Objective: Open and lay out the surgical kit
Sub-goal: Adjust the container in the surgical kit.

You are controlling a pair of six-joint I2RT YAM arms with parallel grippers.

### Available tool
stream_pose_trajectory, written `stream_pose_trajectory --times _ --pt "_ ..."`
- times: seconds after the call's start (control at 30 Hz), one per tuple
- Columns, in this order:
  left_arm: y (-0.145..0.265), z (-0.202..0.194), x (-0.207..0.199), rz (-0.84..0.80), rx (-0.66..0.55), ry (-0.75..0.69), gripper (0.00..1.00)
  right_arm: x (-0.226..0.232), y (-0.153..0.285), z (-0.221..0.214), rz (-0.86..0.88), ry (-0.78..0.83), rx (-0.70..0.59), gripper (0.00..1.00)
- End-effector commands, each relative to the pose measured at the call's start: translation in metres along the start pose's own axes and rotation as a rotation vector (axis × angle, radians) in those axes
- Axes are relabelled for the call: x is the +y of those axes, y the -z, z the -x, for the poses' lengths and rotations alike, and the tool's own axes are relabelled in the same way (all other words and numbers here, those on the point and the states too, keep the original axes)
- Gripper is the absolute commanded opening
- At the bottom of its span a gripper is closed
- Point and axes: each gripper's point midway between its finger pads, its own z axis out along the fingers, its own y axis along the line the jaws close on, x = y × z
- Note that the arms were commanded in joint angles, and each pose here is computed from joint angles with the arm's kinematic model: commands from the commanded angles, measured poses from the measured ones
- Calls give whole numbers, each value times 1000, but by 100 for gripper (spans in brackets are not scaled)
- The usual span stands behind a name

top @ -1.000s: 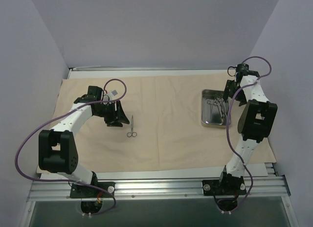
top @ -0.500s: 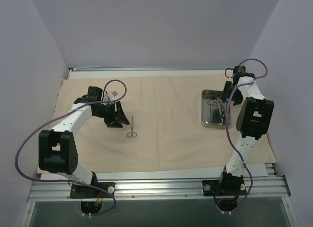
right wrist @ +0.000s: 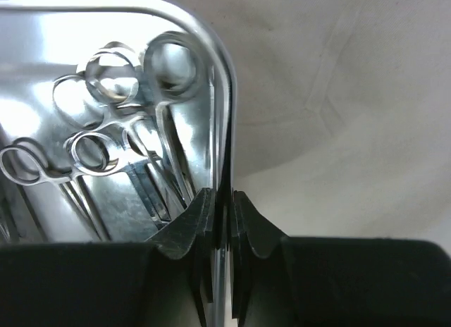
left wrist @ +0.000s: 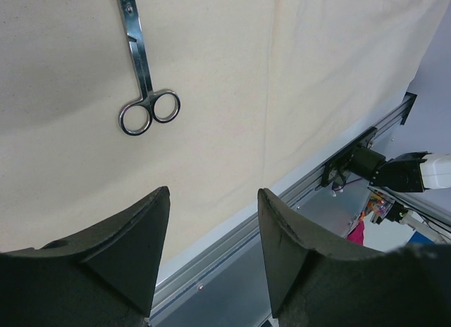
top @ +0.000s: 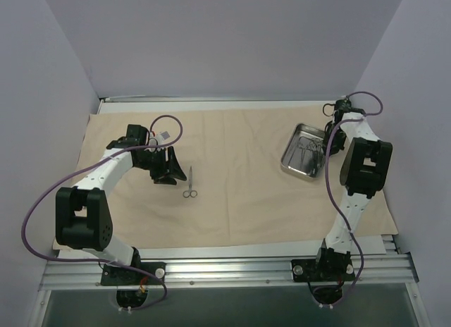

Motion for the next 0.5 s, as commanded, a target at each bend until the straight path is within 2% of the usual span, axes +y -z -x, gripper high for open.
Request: stream_pose_trajectory --times 0.0,0.1,0.17,0.33,0.47 --pt "8 11 -11 -26 -25 -47 62 -4 6 -8 -8 -83 39 4" --pt "7 11 -10 -27 -23 -46 61 2 13 -16 33 -131 66 3" --pt "6 10 -10 -30 -17 -42 61 2 18 -18 30 -204 74 0" --pt "6 12 -12 -40 -18 -45 61 15 30 -47 90 -370 135 0" --pt "4 12 -11 -49 -12 -40 61 19 44 -67 102 -570 135 2"
